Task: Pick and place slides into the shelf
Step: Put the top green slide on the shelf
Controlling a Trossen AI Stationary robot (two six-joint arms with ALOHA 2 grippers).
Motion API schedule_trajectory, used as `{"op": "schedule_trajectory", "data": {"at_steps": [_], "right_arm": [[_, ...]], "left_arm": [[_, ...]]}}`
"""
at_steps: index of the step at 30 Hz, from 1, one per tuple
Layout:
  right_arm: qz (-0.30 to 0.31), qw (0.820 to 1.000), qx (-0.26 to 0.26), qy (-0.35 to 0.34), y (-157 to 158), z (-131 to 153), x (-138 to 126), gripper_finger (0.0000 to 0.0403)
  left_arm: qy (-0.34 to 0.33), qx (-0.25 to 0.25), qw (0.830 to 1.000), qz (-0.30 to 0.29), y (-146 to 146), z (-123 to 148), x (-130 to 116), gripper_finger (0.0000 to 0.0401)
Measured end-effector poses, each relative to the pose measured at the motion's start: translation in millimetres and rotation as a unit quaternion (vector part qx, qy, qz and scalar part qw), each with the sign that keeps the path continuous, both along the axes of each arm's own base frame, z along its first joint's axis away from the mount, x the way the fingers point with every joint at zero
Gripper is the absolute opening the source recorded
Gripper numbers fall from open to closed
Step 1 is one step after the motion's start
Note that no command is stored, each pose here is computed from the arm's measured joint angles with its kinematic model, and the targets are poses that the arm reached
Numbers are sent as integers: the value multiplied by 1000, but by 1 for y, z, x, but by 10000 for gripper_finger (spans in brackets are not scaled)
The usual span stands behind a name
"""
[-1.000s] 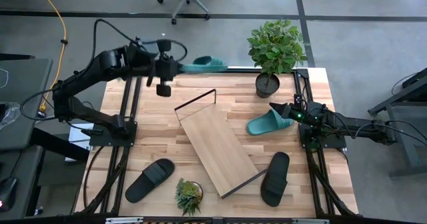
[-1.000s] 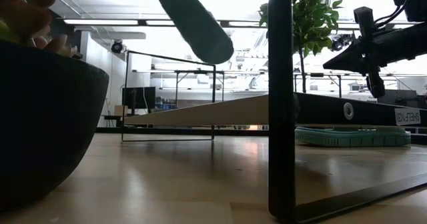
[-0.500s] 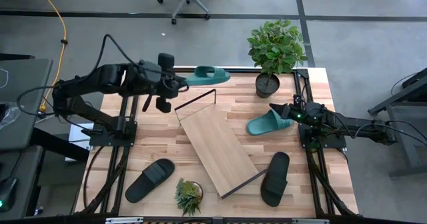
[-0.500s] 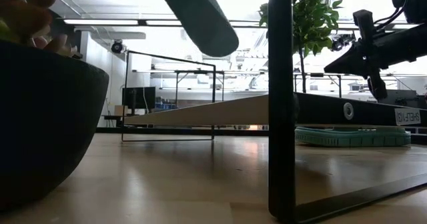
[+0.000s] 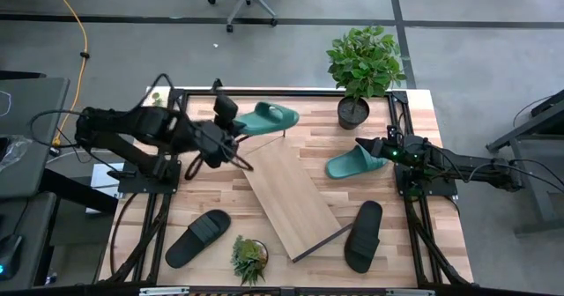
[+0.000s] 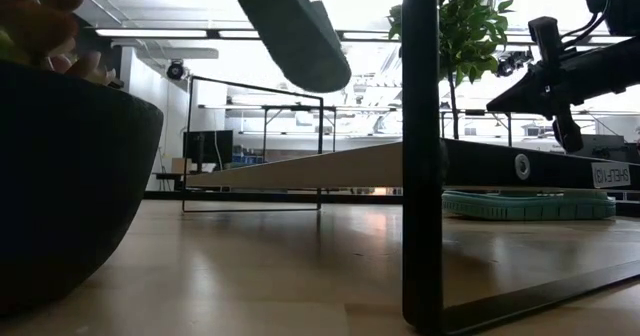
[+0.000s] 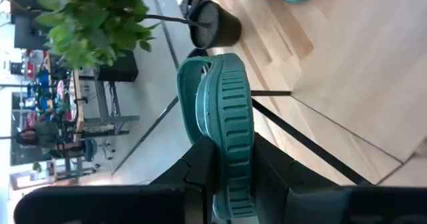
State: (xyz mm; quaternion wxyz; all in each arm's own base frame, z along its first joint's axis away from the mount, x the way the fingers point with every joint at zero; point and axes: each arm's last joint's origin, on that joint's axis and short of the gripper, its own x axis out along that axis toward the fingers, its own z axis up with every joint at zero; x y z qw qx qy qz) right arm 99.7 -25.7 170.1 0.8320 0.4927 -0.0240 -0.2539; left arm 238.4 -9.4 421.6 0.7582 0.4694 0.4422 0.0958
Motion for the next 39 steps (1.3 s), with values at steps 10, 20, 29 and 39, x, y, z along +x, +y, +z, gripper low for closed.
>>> {"op": "schedule_trajectory", "data": {"at_steps": [10, 20, 29, 39], "right_arm": [[14, 1000, 2, 0, 1, 0, 0, 0], [54, 999, 6, 1, 3, 0, 1, 0], [59, 998, 8, 1, 3, 0, 1, 0], [40, 998, 37, -14, 3, 0, 1, 0]], "left_arm": [[25, 7, 1000, 2, -27, -23, 27, 58], [-13, -17, 999, 24, -34, -29, 40, 55], [-6, -31, 999, 12, -36, -42, 44, 49], [28, -34, 999, -5, -38, -88, 52, 49]]}}
